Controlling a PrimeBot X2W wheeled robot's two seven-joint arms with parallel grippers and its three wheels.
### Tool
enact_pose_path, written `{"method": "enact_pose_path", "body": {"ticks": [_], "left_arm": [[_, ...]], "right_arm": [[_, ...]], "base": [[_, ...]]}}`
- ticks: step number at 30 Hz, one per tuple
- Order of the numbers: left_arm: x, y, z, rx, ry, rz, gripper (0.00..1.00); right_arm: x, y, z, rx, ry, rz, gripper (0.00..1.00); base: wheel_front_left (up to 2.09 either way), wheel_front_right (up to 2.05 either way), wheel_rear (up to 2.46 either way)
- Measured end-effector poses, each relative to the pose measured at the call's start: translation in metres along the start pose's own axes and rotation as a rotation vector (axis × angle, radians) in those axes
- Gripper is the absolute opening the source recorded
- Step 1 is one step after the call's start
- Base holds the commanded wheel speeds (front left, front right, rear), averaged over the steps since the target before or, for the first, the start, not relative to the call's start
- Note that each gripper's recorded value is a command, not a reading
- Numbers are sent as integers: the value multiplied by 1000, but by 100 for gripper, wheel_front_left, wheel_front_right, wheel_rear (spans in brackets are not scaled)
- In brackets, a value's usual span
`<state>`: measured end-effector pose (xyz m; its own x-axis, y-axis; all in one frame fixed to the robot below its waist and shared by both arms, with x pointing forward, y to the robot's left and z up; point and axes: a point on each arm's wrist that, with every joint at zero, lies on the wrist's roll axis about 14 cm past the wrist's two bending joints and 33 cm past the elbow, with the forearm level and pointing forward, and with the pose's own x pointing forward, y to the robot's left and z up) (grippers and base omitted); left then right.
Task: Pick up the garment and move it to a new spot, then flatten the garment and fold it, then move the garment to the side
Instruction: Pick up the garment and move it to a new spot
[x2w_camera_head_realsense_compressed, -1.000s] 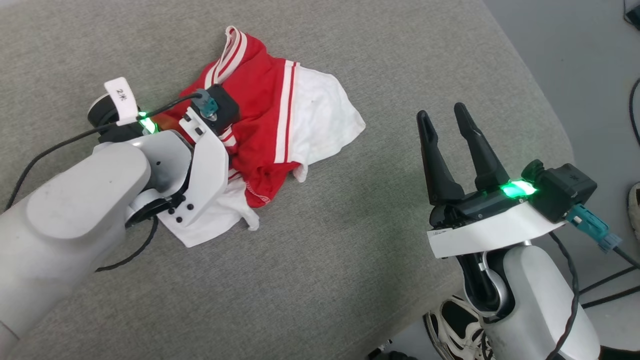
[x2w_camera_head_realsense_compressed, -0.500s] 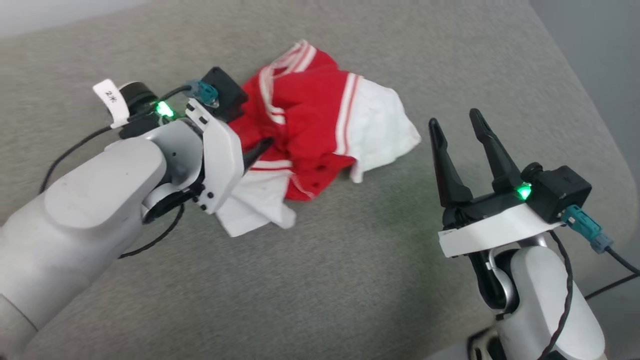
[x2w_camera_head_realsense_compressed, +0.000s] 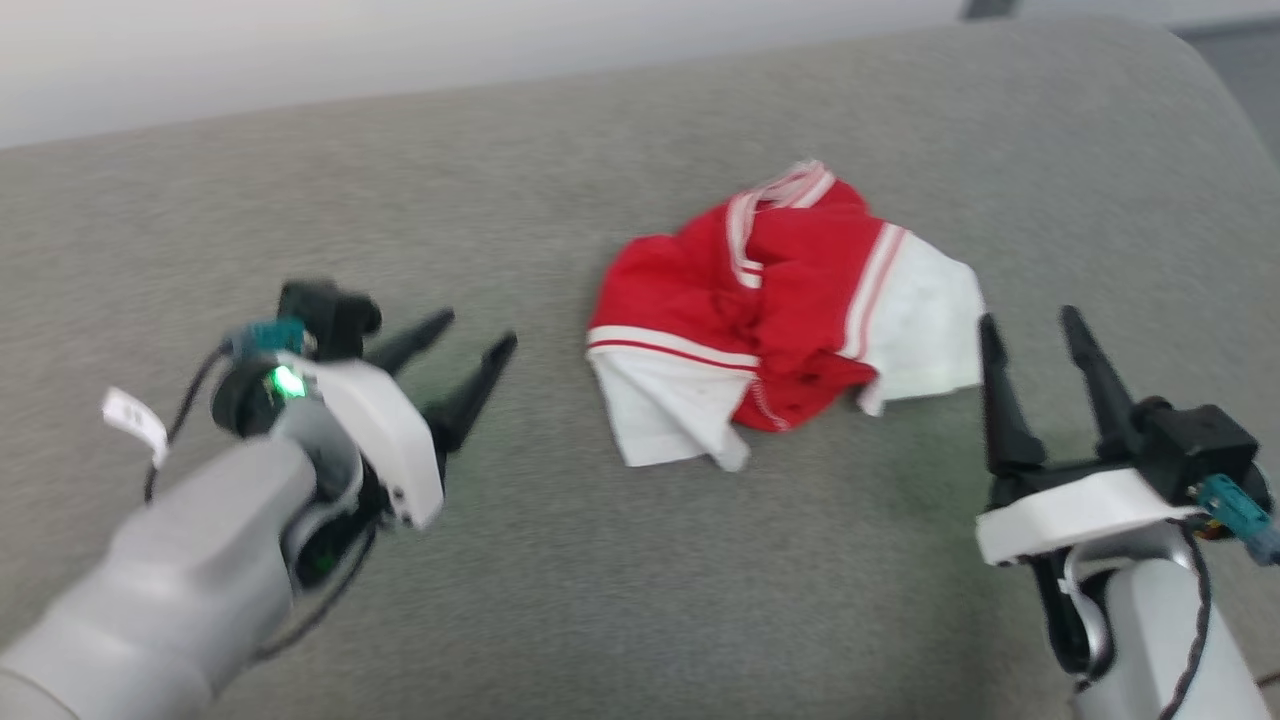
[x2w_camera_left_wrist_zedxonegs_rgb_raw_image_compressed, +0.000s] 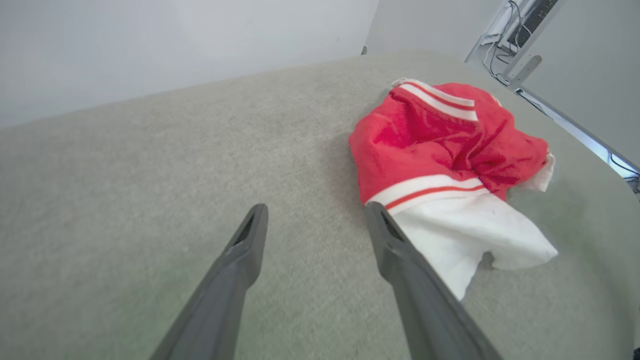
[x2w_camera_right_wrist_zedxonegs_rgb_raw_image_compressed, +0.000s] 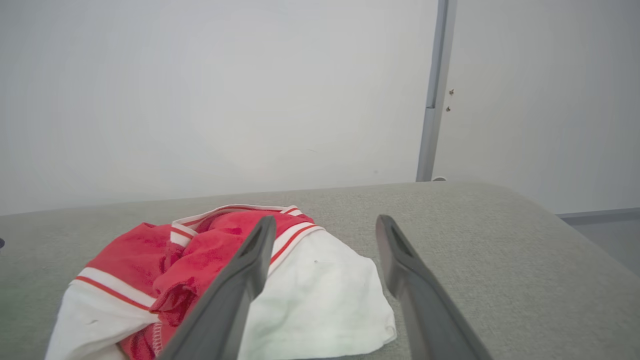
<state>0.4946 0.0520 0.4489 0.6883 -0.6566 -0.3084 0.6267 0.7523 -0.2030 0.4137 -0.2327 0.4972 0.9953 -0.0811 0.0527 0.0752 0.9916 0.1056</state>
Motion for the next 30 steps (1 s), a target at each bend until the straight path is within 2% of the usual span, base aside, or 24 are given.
{"method": "enact_pose_path", "body": {"ticks": [5, 11, 15, 19, 23, 27, 30], "left_arm": [[-52, 29, -28, -97, -10, 162, 100], [-114, 55, -33, -204, -121, 352, 100], [-160, 71, -38, -223, -198, 488, 100], [-193, 68, -45, -229, -269, 565, 100], [-218, 70, -38, -165, -332, 631, 100], [-223, 65, -31, -66, -349, 657, 100], [-227, 70, -21, -37, -386, 691, 100]], "right_arm": [[9, 13, 3, -12, -13, 45, 100], [12, 34, 7, -11, -26, 113, 100], [12, 48, 18, 0, -55, 151, 100], [6, 56, 23, 5, -67, 174, 100], [3, 59, 29, 8, -81, 182, 100], [0, 51, 27, 9, -77, 162, 100], [0, 49, 26, 11, -76, 157, 100]], "base": [[0, 0, 0], [0, 0, 0], [0, 0, 0], [0, 0, 0], [0, 0, 0], [0, 0, 0], [0, 0, 0]]}}
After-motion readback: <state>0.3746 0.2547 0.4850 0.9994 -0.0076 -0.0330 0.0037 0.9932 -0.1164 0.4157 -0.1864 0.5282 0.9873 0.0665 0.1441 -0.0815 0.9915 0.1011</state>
